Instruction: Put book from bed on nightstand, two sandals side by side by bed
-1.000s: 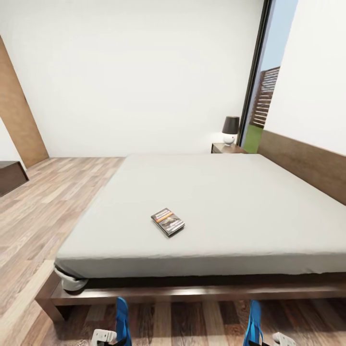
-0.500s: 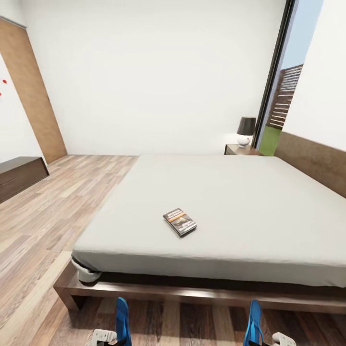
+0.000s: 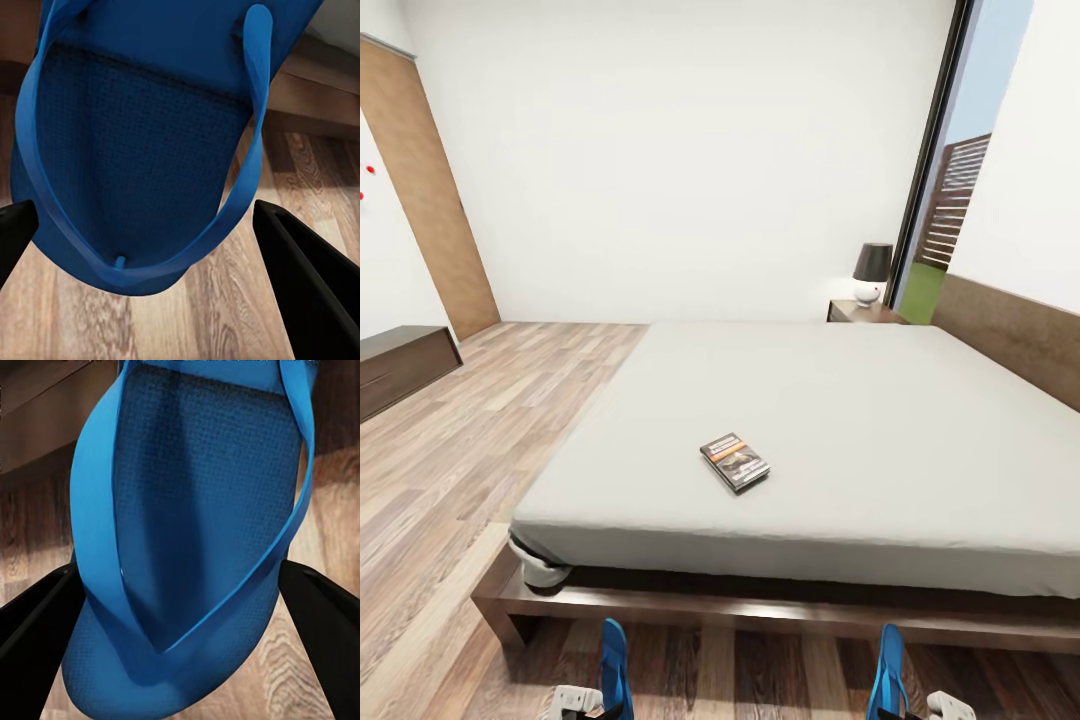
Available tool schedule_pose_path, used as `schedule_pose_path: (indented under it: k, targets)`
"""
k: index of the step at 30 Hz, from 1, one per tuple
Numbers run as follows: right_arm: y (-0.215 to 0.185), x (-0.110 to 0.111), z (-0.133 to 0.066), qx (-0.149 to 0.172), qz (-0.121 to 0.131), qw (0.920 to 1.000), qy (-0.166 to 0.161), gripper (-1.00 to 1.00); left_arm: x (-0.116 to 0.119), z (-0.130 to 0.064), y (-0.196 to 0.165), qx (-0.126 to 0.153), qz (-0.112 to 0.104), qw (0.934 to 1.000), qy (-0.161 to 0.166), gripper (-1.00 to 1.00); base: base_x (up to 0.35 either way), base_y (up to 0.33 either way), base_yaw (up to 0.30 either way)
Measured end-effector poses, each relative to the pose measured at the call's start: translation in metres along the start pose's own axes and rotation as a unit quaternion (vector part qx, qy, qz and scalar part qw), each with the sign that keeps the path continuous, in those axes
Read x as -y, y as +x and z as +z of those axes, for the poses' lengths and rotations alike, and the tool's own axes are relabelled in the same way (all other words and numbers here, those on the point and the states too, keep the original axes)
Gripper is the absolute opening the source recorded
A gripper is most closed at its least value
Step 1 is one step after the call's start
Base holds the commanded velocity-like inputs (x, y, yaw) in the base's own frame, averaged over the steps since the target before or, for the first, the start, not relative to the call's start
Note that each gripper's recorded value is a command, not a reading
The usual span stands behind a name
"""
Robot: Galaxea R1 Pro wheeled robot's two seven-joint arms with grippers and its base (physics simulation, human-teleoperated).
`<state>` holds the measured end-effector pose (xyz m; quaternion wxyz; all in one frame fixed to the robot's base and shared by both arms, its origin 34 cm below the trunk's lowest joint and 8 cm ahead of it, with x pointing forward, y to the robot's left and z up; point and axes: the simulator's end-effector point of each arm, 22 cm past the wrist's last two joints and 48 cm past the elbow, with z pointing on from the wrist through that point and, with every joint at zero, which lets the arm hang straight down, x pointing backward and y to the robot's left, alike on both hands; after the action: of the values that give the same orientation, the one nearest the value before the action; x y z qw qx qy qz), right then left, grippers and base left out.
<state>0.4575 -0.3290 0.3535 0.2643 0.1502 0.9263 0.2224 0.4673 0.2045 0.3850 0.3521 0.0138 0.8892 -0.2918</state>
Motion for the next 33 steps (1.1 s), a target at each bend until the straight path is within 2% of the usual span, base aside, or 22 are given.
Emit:
schedule_pose_path:
  k: [8,12,13,15,19,23,26,27,28,30,32,33]
  targets:
    - [-0.002,0.001,-0.001,0.001,0.0,1.0,-0.002,-1.0,-0.005,-0.002,-0.003,0.002,0.003,1.0,-0.004,-1.0,0.0,0.0,0.0]
    - [-0.003,0.003,-0.003,0.001,0.0,1.0,-0.002,-1.0,-0.014,-0.003,-0.007,0.0,0.003,0.9998,-0.018,-1.0,0.0,0.0,0.0]
    - [-0.004,0.003,-0.003,0.001,0.0,1.0,-0.002,-1.0,-0.02,-0.004,-0.008,-0.005,-0.003,0.9995,-0.03,-1.0,0.0,0.0,0.0]
    - [-0.003,0.003,-0.003,0.001,0.0,1.0,-0.002,-1.0,-0.045,-0.009,-0.012,-0.018,-0.013,0.9969,-0.075,-1.0,0.0,0.0,0.0]
    - [-0.004,0.0,-0.003,0.001,0.0,1.0,-0.008,-1.0,-0.097,-0.026,-0.016,-0.044,-0.025,0.9812,-0.186,-1.0,0.0,0.0,0.0]
    - [-0.003,-0.017,-0.005,0.001,0.001,0.9988,-0.05,-1.0,-0.123,-0.039,-0.018,-0.052,-0.027,0.9674,-0.246,-1.0,0.0,0.0,0.0]
    - [-0.003,-0.021,-0.005,0.001,0.001,0.9982,-0.059,-1.0,-0.136,-0.046,-0.021,-0.055,-0.022,0.9594,-0.276,-1.0,0.0,0.0,0.0]
    - [-0.003,-0.022,-0.005,0.0,0.001,0.9982,-0.061,-1.0,-0.141,-0.049,-0.02,-0.061,-0.012,0.9558,-0.287,-1.0,0.0,0.0,0.0]
    - [-0.003,-0.022,-0.005,0.001,0.002,0.9981,-0.062,-1.0,-0.147,-0.054,-0.016,-0.08,0.014,0.9496,-0.303,-1.0,0.0,0.0,0.0]
    - [-0.004,-0.022,-0.006,0.001,0.002,0.9981,-0.062,-1.0,-0.155,-0.061,-0.013,-0.099,0.045,0.9399,-0.324,-1.0,0.0,0.0,0.0]
    - [-0.006,-0.018,-0.009,0.003,0.001,0.9982,-0.06,-1.0,-0.163,-0.066,-0.017,-0.108,0.067,0.9289,-0.348,-1.0,0.0,0.0,0.0]
    - [-0.008,-0.015,-0.011,0.003,0.0,0.9981,-0.062,-1.0,-0.164,-0.065,-0.02,-0.107,0.071,0.9266,-0.353,-1.0,0.0,0.0,0.0]
